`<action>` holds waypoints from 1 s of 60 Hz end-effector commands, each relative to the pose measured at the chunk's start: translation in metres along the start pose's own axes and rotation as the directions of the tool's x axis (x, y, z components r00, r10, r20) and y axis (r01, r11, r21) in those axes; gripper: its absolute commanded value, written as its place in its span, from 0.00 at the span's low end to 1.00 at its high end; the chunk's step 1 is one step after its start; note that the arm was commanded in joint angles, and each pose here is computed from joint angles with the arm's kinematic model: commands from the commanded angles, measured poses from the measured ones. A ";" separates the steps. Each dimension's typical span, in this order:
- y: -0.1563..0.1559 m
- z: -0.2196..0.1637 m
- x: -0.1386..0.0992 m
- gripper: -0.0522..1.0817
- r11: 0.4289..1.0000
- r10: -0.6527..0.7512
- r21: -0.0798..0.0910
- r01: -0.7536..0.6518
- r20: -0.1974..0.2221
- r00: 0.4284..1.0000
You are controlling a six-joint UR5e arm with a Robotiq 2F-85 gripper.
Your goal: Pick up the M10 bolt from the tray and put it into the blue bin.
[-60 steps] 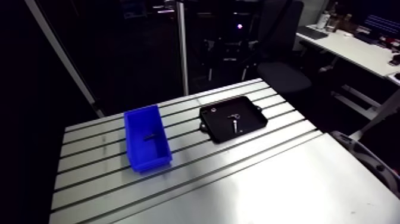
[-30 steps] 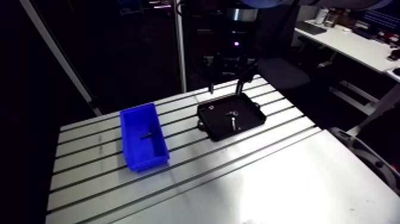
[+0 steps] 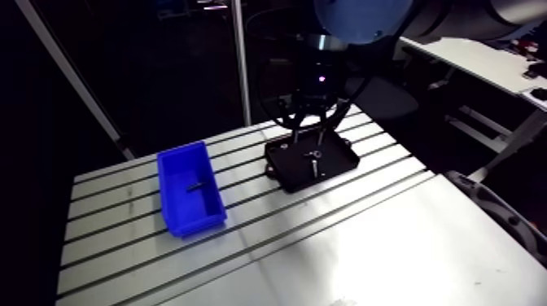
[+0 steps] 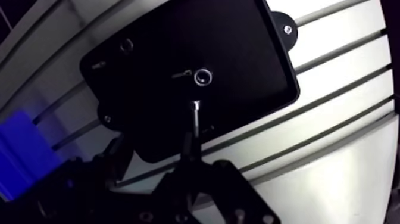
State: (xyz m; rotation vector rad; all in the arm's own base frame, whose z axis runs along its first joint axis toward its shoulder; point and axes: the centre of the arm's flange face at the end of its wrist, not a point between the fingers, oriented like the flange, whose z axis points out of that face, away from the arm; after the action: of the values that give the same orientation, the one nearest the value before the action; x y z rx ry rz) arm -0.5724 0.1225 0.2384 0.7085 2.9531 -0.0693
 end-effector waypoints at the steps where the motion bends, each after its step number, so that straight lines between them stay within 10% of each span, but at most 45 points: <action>1: 0.010 0.010 0.003 0.49 1.000 0.016 -0.001 -0.016 0.013 1.000; 60: 0.012 0.052 0.004 0.58 1.000 -0.020 -0.017 0.020 0.049 0.999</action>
State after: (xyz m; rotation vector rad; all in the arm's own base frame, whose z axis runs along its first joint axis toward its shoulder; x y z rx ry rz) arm -0.5662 0.1316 0.1898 0.6758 2.9107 -0.0647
